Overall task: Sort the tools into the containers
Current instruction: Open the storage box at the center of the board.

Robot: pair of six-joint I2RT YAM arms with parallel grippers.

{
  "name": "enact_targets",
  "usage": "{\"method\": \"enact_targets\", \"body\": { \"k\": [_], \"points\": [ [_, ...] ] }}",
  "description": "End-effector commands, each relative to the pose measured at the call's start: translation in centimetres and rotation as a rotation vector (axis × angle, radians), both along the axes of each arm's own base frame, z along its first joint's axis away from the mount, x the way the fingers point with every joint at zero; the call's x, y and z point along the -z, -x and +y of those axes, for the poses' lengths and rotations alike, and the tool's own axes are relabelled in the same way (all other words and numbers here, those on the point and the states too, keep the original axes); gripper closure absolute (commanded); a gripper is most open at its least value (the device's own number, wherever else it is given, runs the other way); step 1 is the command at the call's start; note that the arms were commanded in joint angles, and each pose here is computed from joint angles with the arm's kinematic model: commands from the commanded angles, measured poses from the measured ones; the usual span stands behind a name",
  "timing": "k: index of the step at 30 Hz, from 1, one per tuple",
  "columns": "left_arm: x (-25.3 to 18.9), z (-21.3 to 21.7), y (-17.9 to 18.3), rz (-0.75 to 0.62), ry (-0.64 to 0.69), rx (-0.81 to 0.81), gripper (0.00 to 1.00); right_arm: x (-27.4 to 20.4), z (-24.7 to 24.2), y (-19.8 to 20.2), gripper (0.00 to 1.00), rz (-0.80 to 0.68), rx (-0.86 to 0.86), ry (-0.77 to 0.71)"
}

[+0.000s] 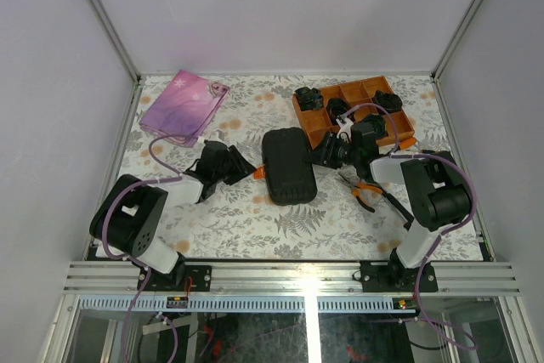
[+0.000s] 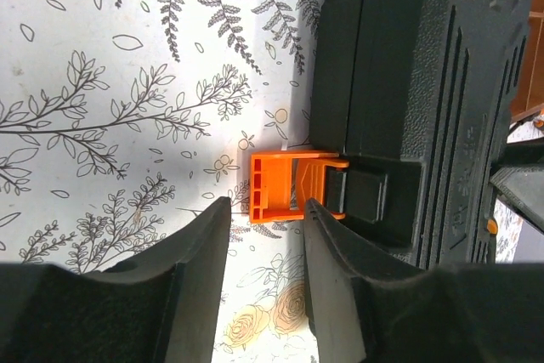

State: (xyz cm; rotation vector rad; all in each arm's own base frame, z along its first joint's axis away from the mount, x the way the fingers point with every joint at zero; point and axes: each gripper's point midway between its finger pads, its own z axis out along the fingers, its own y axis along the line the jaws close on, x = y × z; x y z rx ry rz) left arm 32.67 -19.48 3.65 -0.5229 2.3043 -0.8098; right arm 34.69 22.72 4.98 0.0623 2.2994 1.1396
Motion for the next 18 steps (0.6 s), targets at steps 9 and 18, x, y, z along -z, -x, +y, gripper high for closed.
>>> {"method": "enact_targets", "body": {
  "k": [9,18],
  "points": [
    [1.0,-0.8,-0.5,0.016,-0.038,0.079,0.63,5.0,-3.1,2.6,0.57,0.148,0.03,0.195],
    [2.9,-0.9,0.9,0.098,-0.145,0.085,0.66,4.9,-3.0,2.5,0.57,0.144,0.027,0.191]
  ]
}}
